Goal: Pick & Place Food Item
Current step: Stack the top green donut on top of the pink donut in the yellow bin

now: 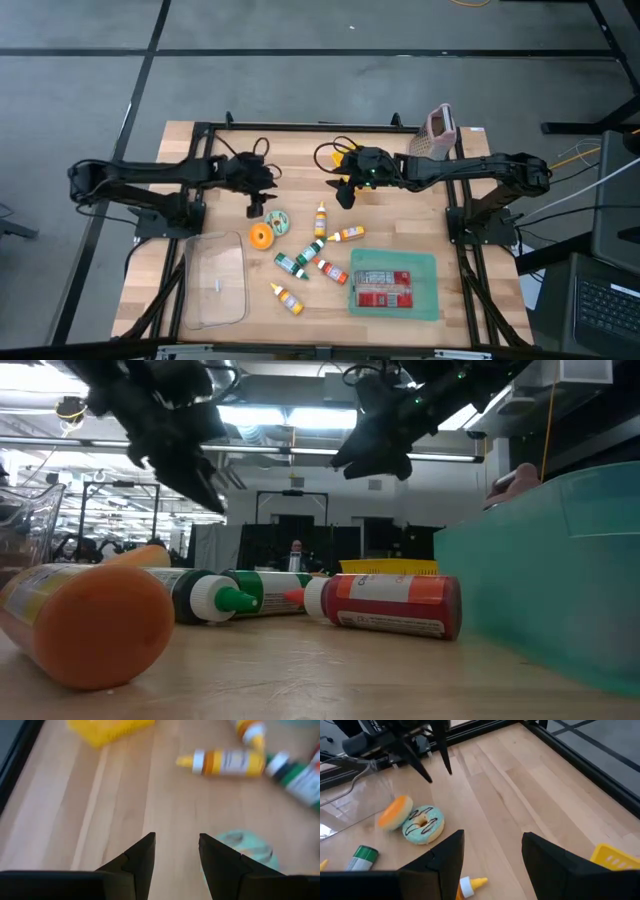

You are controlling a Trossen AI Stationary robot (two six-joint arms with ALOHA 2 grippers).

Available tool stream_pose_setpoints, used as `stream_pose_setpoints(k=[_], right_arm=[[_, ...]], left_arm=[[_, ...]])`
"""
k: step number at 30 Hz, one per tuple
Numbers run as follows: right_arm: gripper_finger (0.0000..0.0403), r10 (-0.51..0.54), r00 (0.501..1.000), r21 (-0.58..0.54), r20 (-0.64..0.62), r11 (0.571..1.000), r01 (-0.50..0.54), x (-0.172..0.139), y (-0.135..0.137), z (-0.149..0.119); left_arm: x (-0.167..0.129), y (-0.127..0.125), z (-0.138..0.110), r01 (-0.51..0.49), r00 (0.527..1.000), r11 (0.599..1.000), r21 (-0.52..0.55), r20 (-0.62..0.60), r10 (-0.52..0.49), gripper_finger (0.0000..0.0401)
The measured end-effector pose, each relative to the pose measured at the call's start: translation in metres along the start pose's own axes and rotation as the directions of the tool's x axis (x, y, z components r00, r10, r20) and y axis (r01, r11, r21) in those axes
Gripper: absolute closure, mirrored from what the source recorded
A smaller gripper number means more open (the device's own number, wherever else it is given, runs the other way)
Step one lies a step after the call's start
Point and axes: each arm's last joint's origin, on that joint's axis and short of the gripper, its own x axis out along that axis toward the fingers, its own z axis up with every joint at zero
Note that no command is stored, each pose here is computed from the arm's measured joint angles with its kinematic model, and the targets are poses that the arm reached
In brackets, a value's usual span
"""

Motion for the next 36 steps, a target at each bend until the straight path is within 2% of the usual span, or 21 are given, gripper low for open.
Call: stream_pose_setpoints(k=[3,8,16,19,25,36], right_arm=[[0.0207,0.000,1.000,-0.004,-0.001,1.000,0.000,0.000,0.000,0.000],[0.0207,0.000,1.000,-0.008,0.000,1.000,0.000,0.000,0.000,0.000],[0.0207,0.011,1.000,-0.022,-0.002,1.000,-0.011,0.000,0.004,-0.001],[0.0207,0.019,1.000,-0.028,-0.003,0.999,-0.019,0.000,0.007,-0.002],[0.0207,0.030,1.000,-0.035,-0.007,0.999,-0.030,-0.001,0.012,-0.003],[0.0207,0.031,0.999,-0.043,-0.008,0.999,-0.031,-0.001,0.012,-0.004]], left_arm=[[-0.001,-0.006,-0.003,0.008,0.998,1.000,0.017,-0.064,-0.007,0.0253],[0.009,-0.013,-0.005,0.113,0.988,0.994,0.005,-0.108,-0.112,0.0253],[0.033,-0.016,-0.012,0.143,0.967,0.990,-0.015,-0.210,-0.143,0.0238],[0.042,-0.016,-0.011,0.147,0.967,0.989,-0.015,-0.207,-0.147,0.0233],[0.055,-0.018,-0.009,0.221,0.959,0.974,-0.045,-0.172,-0.226,0.0231],[0.079,-0.020,-0.018,0.225,0.939,0.972,-0.072,-0.249,-0.236,0.0230]])
